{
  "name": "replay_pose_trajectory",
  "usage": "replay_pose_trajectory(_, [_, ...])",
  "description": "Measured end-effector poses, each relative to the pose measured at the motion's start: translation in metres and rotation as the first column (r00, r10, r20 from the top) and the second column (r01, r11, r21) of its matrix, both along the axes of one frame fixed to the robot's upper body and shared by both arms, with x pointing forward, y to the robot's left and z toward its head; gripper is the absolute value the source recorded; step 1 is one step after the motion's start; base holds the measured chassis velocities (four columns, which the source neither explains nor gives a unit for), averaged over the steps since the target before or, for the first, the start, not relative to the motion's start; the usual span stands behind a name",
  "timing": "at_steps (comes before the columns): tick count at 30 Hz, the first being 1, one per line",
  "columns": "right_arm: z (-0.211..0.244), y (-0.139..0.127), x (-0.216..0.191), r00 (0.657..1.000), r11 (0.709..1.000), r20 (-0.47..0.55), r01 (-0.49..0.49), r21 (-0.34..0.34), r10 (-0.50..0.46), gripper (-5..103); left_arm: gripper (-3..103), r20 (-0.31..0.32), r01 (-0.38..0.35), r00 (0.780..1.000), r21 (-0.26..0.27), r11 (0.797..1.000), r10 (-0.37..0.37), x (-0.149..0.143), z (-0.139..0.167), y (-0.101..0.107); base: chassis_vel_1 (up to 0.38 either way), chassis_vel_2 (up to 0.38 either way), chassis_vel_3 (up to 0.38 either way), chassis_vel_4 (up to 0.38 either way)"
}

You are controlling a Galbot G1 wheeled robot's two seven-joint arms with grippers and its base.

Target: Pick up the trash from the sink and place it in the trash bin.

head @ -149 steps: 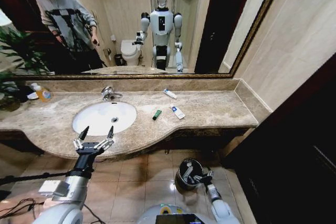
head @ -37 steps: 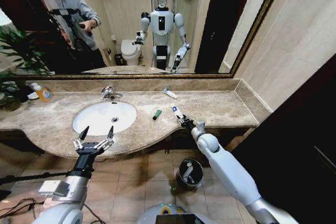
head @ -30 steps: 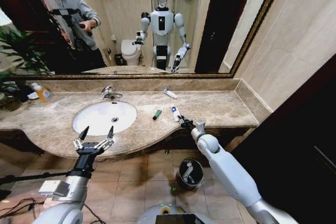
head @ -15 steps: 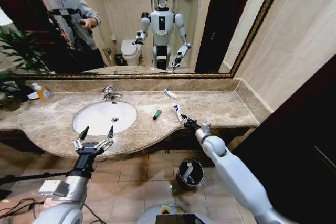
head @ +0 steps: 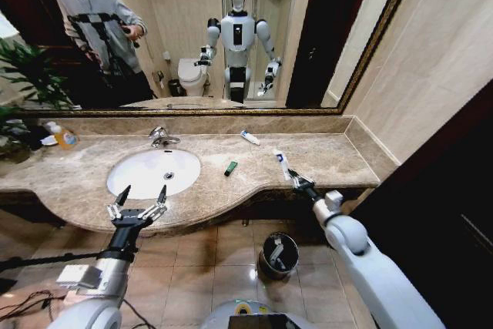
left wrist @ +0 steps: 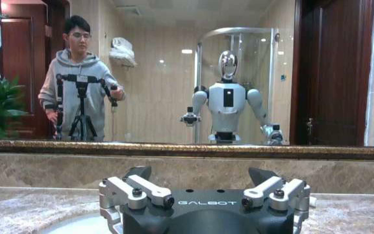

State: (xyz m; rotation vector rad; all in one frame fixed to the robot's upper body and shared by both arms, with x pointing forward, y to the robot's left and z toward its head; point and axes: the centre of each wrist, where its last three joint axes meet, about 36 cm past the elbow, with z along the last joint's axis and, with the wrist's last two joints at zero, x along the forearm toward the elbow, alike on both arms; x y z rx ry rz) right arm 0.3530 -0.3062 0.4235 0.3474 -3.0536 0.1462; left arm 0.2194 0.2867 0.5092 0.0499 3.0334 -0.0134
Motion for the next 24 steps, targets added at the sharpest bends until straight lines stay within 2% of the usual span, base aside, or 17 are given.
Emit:
replay_pose_trajectory(5, [-0.018,-0.006,-0.038,0.999,0.999,0.01,0.04,-0.018,-0.04,0,100,0.0,0.0,1.0,0.0,1.0,0.0,0.0,0.0,0.0,0.0,0.0,0.0,0.0])
replay_pose_trajectory(12, [-0.058,0.003,-0.087,0.995,0.995,-0.02,0.095,-0.009,-0.095,0,100,0.0,0.0,1.0,0.0,1.0,0.0,0.0,0.0,0.0,0.0,0.0,0.0,0.0])
replay_pose_trajectory(16, [-0.097,0.02,-0.119,0.989,0.993,-0.095,0.114,-0.029,-0.117,0,100,0.0,0.0,1.0,0.0,1.0,0.0,0.0,0.0,0.0,0.0,0.0,0.0,0.0])
replay_pose_trajectory(19, [-0.114,0.026,-0.127,0.982,0.992,-0.148,0.117,-0.039,-0.121,0,100,0.0,0.0,1.0,0.0,1.0,0.0,0.0,0.0,0.0,0.0,0.0,0.0,0.0])
replay_pose_trajectory(21, [-0.129,0.027,-0.132,0.974,0.992,-0.186,0.116,-0.058,-0.125,0,100,0.0,0.0,1.0,0.0,1.0,0.0,0.0,0.0,0.0,0.0,0.0,0.0,0.0])
replay_pose_trajectory(24, [-0.172,0.025,-0.131,0.959,0.987,-0.249,0.108,-0.123,-0.136,0,100,0.0,0.0,1.0,0.0,1.0,0.0,0.0,0.0,0.0,0.0,0.0,0.0,0.0])
